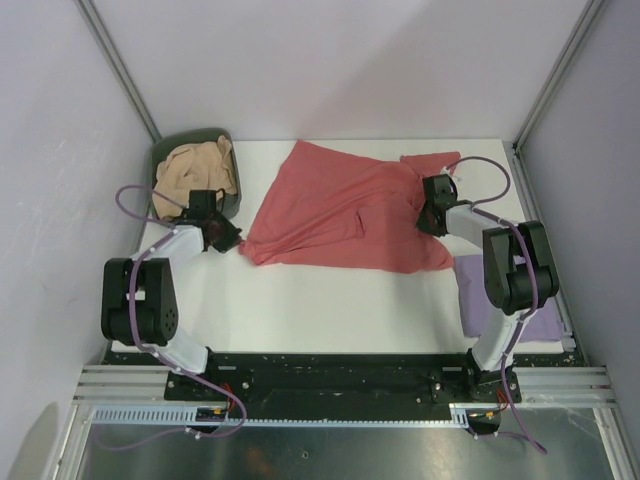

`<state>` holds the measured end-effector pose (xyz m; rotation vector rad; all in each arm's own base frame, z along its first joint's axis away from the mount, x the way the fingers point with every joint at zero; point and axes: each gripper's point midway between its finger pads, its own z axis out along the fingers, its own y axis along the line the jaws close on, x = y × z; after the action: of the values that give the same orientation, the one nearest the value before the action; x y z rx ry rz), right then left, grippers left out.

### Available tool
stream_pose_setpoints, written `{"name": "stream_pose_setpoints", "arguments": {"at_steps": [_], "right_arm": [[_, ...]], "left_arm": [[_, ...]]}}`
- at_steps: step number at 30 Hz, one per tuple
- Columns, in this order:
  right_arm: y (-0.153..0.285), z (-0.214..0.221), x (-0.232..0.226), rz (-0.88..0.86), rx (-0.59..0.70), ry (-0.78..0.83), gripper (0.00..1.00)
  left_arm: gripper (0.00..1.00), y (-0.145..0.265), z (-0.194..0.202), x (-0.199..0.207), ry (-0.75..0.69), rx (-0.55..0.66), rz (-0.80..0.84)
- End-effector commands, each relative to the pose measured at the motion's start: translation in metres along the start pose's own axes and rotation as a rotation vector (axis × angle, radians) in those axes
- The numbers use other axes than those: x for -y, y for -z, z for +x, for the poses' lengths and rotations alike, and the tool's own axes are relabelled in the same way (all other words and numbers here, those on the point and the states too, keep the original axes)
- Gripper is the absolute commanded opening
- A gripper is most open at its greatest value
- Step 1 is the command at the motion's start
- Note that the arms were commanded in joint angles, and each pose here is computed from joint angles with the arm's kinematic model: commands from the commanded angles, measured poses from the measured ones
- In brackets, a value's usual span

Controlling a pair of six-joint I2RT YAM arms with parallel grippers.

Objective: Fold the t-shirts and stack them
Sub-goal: Flatten out the tshirt

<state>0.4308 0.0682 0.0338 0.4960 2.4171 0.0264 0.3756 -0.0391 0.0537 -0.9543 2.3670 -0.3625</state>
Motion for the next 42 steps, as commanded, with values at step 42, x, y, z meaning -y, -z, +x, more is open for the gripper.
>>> {"name": "stream_pose_setpoints", "arguments": {"at_steps": [42], "right_arm": [[0.174,0.176,0.052,-0.252,-0.279,-0.164,0.07]], "left_arm": [[0.00,0.048,-0.018,-0.086,0.062,0.115,-0.192]]}}
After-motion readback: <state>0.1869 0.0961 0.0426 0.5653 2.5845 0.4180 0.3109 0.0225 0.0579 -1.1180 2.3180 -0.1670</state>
